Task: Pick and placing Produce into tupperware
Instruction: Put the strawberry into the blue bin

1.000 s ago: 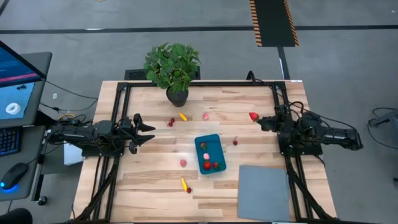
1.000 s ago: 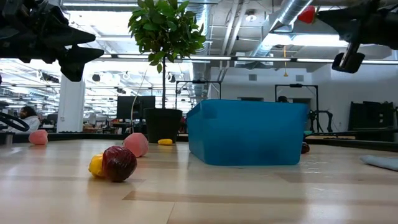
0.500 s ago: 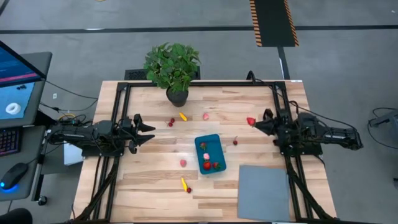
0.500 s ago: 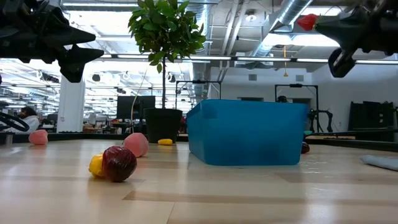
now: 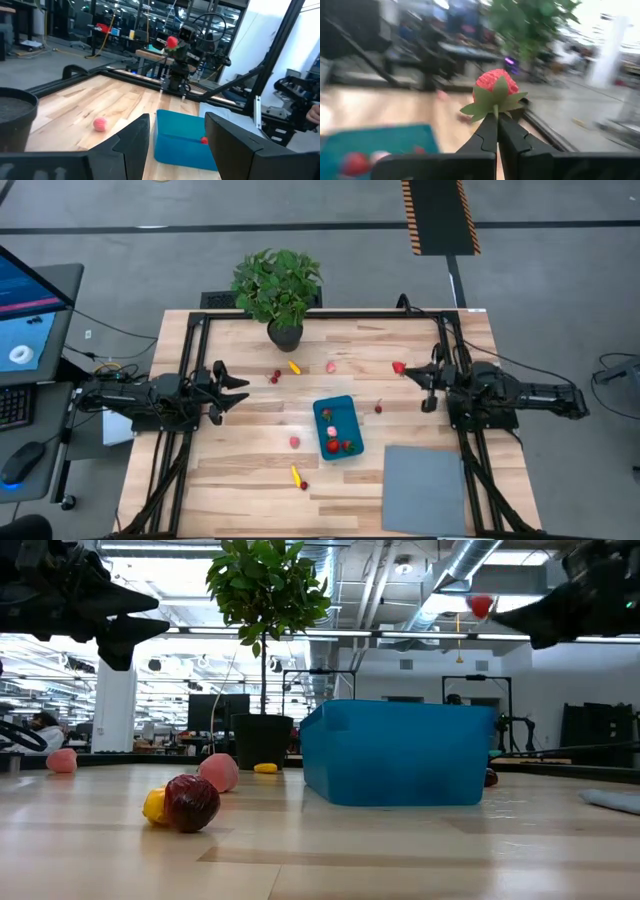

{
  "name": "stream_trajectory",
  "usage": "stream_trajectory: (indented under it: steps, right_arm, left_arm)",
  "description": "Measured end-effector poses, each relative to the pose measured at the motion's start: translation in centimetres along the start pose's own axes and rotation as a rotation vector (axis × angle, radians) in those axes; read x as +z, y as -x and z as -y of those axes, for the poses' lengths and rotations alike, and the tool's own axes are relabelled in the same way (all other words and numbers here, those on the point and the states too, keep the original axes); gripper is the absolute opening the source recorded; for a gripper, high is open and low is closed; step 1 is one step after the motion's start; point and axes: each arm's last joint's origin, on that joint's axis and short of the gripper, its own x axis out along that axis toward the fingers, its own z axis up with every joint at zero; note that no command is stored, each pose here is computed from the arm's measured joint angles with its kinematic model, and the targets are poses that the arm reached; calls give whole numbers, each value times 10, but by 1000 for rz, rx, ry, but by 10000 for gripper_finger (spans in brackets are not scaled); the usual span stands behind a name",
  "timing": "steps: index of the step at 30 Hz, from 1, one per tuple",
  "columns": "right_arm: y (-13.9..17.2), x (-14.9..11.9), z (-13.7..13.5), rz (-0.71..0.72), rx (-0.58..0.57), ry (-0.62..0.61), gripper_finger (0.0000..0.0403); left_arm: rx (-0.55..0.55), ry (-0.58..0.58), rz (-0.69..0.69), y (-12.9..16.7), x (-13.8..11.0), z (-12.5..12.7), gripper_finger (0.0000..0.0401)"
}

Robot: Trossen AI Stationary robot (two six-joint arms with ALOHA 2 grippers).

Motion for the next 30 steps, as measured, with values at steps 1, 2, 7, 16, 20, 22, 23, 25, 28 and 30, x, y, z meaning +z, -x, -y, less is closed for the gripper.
stream_trajectory:
  steps: [1, 2, 7, 16, 20, 22, 23, 25, 28, 30]
  right_arm:
    - [-1, -2, 0, -34, -32, 23, 21]
    - [-2, -5, 1, -63, -54, 40, 21]
    - [-8, -9, 0, -124, -82, 86, 20]
    - [-17, -6, -3, -104, -71, 110, 20]
    - [-22, -1, -9, -57, -34, 85, 20]
    - [-24, -2, -12, -88, -7, 38, 20]
    - [-26, -1, -13, -101, 2, -1, 20]
    - [-30, 0, -17, -123, 30, -91, 20]
    - [-36, 4, -24, -154, 105, -182, 20]
    - [-41, 9, -29, -172, 173, -208, 20]
  left_arm:
    - [1, -6, 0, 0, 0, 0, 180]
    - [1, -8, 0, 0, 0, 0, 180]
    - [1, -8, 1, 0, 0, 0, 180]
    - [1, -8, 1, 0, 0, 0, 180]
    - [1, -8, 1, 0, 0, 0, 180]
    - [2, -8, 1, 0, 0, 0, 180]
    - [2, -8, 0, 0, 0, 0, 180]
    - [2, -8, 1, 0, 0, 0, 180]
    - [2, -7, 1, 0, 0, 0, 180]
    - [2, -8, 1, 0, 0, 0, 180]
